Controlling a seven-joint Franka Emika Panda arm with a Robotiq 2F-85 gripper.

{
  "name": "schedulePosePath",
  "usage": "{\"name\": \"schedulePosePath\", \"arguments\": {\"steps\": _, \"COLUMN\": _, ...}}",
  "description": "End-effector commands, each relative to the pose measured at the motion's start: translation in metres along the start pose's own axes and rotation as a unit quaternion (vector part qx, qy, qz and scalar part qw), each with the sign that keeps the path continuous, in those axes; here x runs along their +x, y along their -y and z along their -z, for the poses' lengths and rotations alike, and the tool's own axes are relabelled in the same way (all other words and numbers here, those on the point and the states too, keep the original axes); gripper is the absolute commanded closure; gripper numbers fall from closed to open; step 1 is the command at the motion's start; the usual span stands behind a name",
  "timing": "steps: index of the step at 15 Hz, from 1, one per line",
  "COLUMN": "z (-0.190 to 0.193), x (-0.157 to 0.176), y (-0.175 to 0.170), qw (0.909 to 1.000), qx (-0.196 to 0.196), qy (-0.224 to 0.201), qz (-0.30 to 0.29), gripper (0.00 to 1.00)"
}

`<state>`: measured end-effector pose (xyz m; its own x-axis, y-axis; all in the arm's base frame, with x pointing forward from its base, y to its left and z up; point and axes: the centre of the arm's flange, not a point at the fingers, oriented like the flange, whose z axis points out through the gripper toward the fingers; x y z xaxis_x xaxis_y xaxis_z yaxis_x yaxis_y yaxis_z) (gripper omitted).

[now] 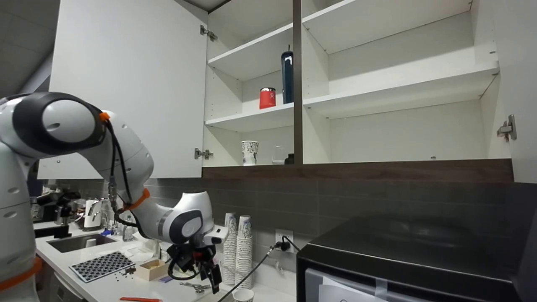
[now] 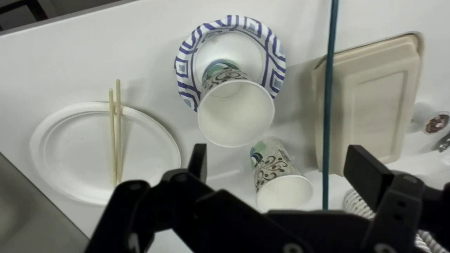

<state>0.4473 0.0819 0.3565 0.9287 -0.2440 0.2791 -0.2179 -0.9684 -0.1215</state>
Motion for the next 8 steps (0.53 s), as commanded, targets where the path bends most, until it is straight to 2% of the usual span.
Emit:
{"name": "schedulePosePath", "arguments": {"steps": 1, "z": -0.061, "x": 0.016, "y": -0.011, "qw": 0.9994, "qx": -0.030, "qy": 0.004, "qz": -0.018, "gripper": 0.00}}
{"name": "schedulePosePath", "arguments": {"steps": 8, "z": -0.117, "x": 0.031, "y": -0.026, "qw": 0.9983, "qx": -0.032, "qy": 0.028, "qz": -0.040, "gripper": 0.00}}
